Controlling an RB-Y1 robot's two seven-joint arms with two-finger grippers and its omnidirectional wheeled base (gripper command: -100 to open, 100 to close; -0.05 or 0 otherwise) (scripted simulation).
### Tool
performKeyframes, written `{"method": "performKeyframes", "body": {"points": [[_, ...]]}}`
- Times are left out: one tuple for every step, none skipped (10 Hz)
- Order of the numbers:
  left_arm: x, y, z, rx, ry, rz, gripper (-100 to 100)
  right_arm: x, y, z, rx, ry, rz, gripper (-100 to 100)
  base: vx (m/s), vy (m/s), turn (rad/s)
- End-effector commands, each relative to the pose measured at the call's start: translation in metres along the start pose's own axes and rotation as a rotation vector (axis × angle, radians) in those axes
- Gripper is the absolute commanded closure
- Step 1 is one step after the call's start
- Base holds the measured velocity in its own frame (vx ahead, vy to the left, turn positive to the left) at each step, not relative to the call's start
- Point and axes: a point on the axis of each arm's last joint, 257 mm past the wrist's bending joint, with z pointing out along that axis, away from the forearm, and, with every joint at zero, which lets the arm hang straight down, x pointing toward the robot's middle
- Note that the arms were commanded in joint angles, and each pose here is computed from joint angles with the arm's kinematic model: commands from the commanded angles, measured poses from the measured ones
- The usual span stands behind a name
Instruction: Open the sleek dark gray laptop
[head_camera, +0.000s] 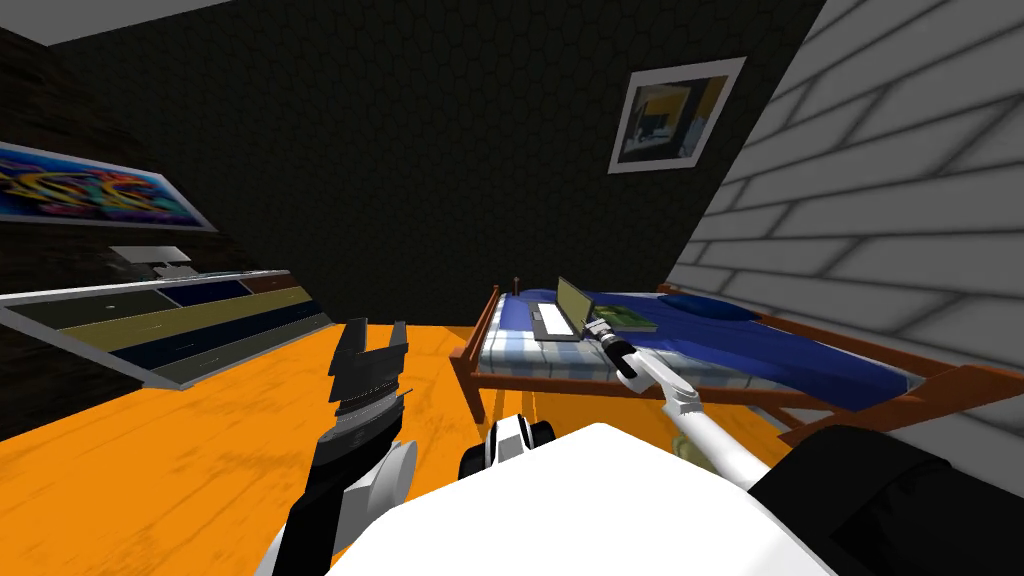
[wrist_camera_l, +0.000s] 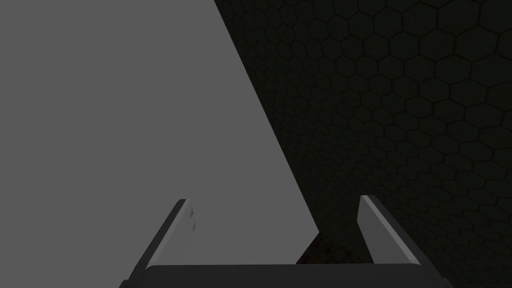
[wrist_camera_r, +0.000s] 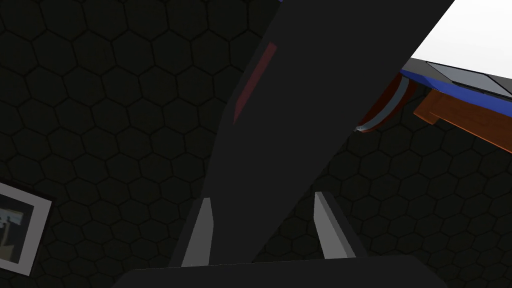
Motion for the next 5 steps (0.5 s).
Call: {"method": "performKeyframes", "body": {"points": [[0.0,0.0,0.0,0.0,0.0,0.0,0,-0.0074,0.0171,-0.0065,-0.048,-0.031,0.001,100,0.066,0.056,-0.266],[0.0,0.0,0.0,0.0,0.0,0.0,0,-0.0085,0.0199,-0.0078,-0.056,-0.036,0.001,100,0.062,0.051,-0.202],[0.0,0.0,0.0,0.0,0.0,0.0,0,-0.0101,0.0161,-0.0058,-0.044,-0.036,0.003,100,0.025,0.022,-0.036],[0.0,0.0,0.0,0.0,0.0,0.0,0,-0.0109,0.0202,-0.0101,-0.048,-0.039,-0.076,100,0.047,0.028,0.014],[0.0,0.0,0.0,0.0,0.0,0.0,0,-0.0112,0.022,-0.0121,-0.049,-0.039,-0.116,100,0.055,0.043,0.006]]}}
